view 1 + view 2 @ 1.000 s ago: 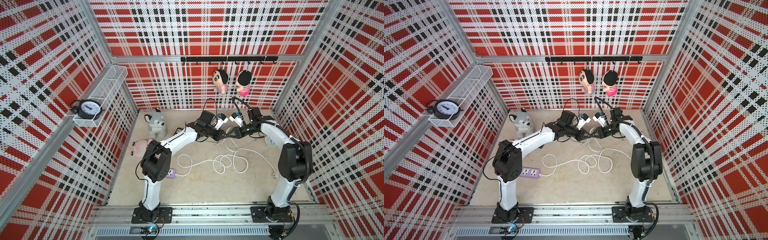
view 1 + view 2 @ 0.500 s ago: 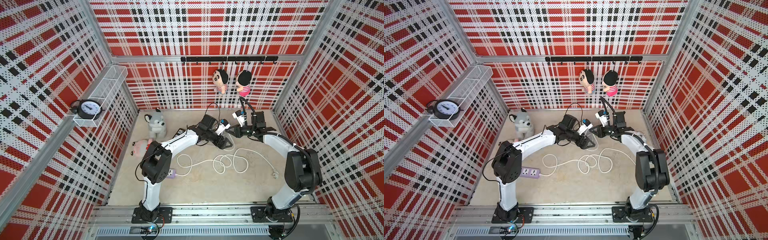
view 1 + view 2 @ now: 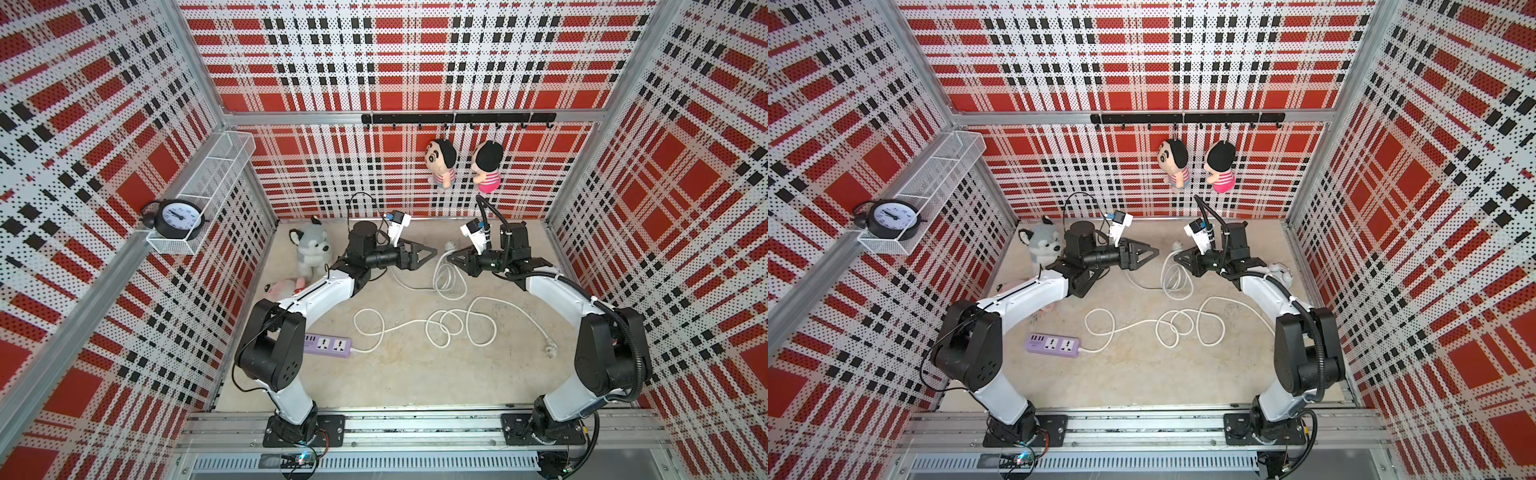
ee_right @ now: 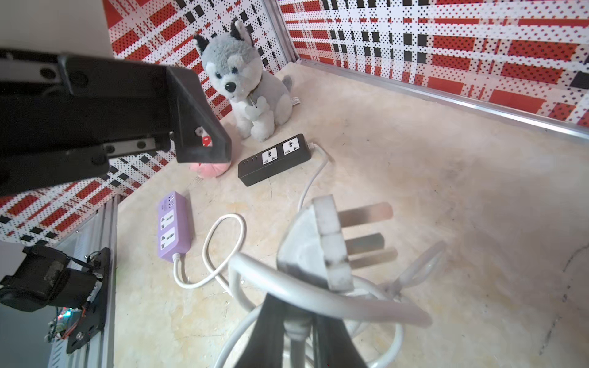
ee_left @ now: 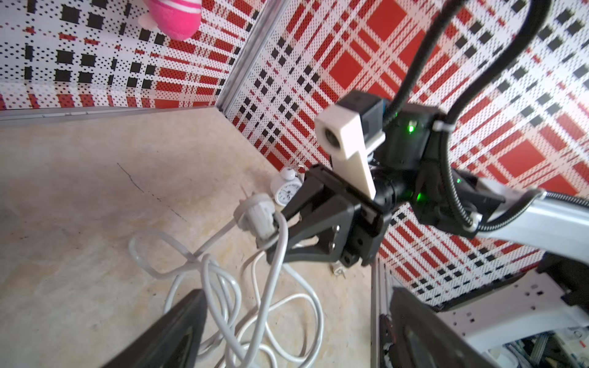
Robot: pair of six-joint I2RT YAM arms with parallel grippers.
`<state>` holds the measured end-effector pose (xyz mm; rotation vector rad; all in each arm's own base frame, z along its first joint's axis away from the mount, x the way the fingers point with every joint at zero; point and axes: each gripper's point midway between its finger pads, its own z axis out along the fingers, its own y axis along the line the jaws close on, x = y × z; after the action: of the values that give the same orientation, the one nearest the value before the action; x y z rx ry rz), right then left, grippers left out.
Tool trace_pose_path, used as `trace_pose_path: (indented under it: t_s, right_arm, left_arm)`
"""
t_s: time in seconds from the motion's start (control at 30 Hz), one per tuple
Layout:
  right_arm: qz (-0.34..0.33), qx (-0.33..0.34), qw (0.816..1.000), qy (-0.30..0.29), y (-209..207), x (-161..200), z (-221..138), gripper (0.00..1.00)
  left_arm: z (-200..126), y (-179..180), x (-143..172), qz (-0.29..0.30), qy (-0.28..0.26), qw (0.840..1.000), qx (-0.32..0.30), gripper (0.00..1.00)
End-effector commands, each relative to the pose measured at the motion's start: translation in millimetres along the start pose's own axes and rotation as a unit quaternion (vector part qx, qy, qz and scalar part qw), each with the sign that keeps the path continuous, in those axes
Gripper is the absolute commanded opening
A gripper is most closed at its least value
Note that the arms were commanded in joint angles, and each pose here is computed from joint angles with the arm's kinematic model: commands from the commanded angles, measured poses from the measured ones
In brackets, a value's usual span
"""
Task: Unwrap the cord wrapped around the power strip
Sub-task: Adjust the power cord at the center of the board.
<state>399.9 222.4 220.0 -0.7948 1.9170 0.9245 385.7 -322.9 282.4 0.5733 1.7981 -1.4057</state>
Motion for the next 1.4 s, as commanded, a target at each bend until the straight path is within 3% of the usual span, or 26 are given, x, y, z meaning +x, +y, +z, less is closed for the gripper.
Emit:
trace_pose_path:
  t_s: [0.0, 0.1, 0.3, 0.53, 0.67, 0.87, 1.03, 1.2, 1.3, 1.37]
  right_arm:
    - [-0.095, 0.011, 0.995, -0.026, 19.6, -23.6, -4.8, 0.12]
    - [-0.119, 0.020, 0.993, -0.020, 25.5, -23.1, 0.2, 0.12]
    - [-0.125, 0.007, 0.992, -0.023, 35.7, -27.2, 4.1, 0.12]
    - [-0.129, 0.004, 0.991, -0.033, 40.1, -33.3, 5.0, 0.12]
    - [-0.133, 0.004, 0.990, -0.037, 41.9, -36.8, 4.0, 0.12]
    - [-0.134, 0.001, 0.990, -0.041, 43.8, -39.2, 3.6, 0.11]
    - [-0.134, -0.001, 0.990, -0.039, 46.1, -38.2, 3.6, 0.13]
    - [-0.136, 0.011, 0.990, -0.032, 43.5, -37.5, 0.2, 0.34]
    - [-0.127, 0.021, 0.991, -0.017, 39.0, -34.3, -10.0, 0.55]
    - [-0.119, 0.031, 0.992, -0.015, 35.3, -33.6, -22.1, 0.64]
  left_arm:
    - [6.9, 0.7, -16.2, -0.022, -0.034, 0.999, 0.003, 0.84]
    - [15.5, 9.0, -12.7, -0.037, -0.030, 0.999, -0.008, 0.82]
    - [26.5, 32.5, -6.9, -0.046, -0.023, 0.997, -0.065, 0.94]
    - [45.6, 32.2, 5.0, -0.048, 0.006, 0.997, -0.067, 0.92]
    - [49.0, 35.9, 13.7, -0.058, 0.017, 0.996, -0.068, 0.84]
    - [53.1, 35.8, 20.0, -0.064, 0.023, 0.996, -0.065, 0.63]
    - [54.6, 31.2, 15.4, -0.064, 0.018, 0.996, -0.055, 0.36]
    - [46.7, 27.5, 4.9, -0.071, -0.004, 0.997, -0.043, 0.19]
    - [38.0, 30.9, -4.3, -0.067, -0.019, 0.996, -0.057, 0.14]
    - [33.5, 32.4, -12.0, -0.054, -0.029, 0.995, -0.081, 0.08]
